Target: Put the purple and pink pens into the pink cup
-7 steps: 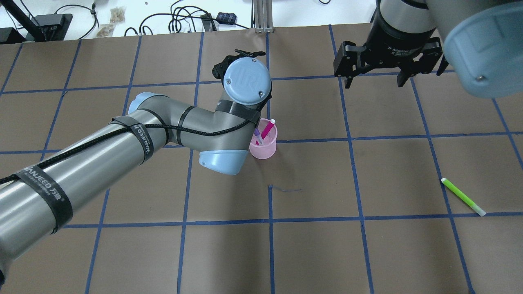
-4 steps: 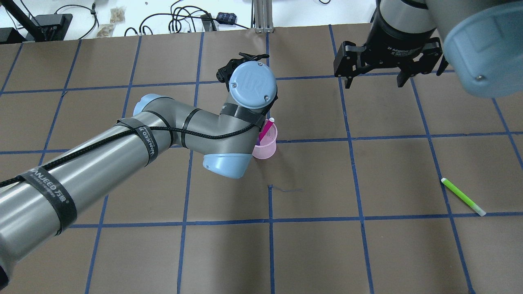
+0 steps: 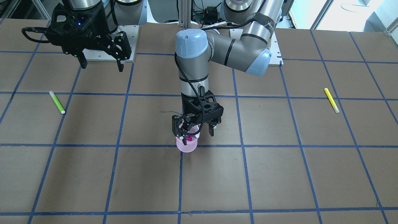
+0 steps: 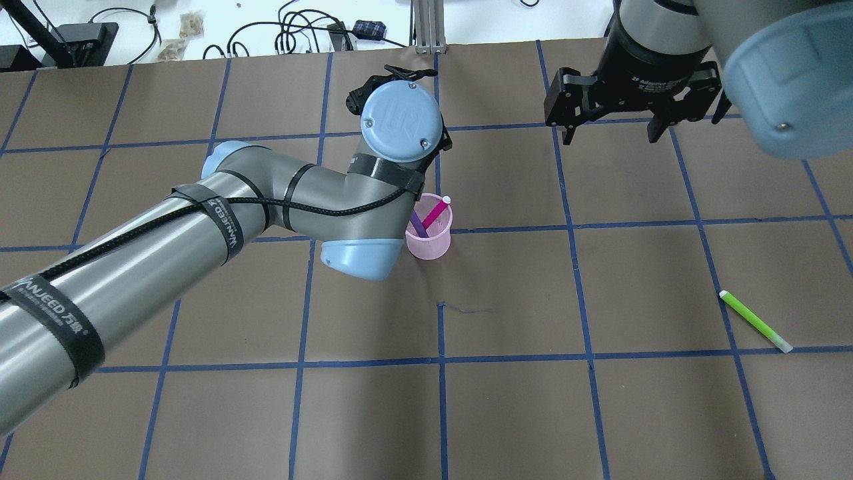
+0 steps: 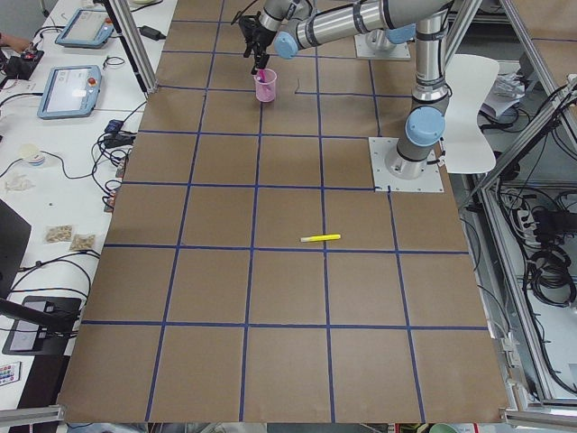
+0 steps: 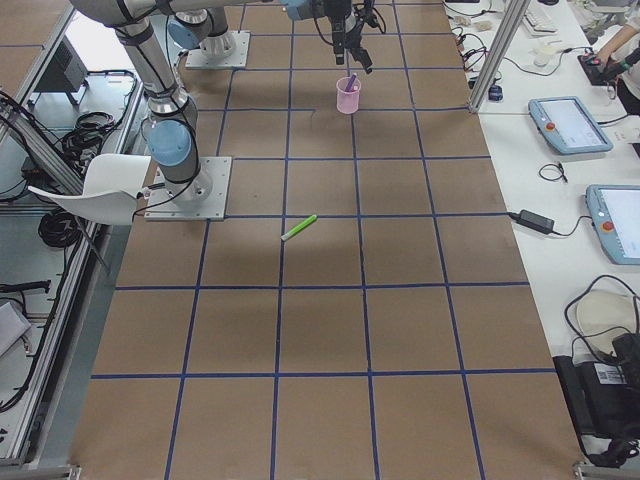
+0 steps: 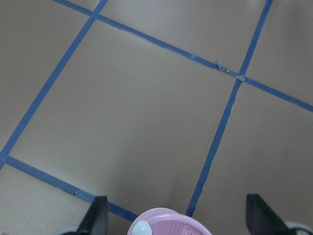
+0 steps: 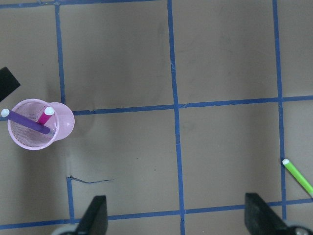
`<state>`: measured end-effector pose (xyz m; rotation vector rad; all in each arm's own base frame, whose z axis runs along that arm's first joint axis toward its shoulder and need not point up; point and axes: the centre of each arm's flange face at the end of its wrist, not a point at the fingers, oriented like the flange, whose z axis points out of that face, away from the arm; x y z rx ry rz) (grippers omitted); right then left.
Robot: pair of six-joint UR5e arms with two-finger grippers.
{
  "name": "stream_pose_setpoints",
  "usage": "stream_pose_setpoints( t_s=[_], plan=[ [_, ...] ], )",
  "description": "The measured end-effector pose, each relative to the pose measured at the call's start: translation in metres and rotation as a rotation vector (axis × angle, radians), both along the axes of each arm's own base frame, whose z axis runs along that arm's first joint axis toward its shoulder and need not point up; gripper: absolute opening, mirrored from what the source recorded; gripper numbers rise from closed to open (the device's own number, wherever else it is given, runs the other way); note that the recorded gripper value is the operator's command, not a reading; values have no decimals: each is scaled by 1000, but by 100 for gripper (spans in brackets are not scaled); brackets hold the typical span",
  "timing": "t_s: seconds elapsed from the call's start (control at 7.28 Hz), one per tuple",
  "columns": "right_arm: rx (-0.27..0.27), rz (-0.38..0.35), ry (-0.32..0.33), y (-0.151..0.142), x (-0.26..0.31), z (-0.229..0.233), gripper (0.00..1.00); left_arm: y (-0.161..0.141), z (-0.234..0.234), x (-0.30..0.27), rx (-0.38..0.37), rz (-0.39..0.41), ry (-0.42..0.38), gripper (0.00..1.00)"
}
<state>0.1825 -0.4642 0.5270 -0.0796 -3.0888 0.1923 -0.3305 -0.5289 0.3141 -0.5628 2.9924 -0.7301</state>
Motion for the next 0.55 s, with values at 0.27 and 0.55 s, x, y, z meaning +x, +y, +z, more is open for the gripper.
stream_pose_setpoints(
  t_s=[0.27,0.55],
  plan=[
    [2,0,0,0,0,0,100,-30,20,51,93,-71,-5,100],
    [1,-1,0,0,-1,0,100,-41,47,88,246,-174,69,100]
  ],
)
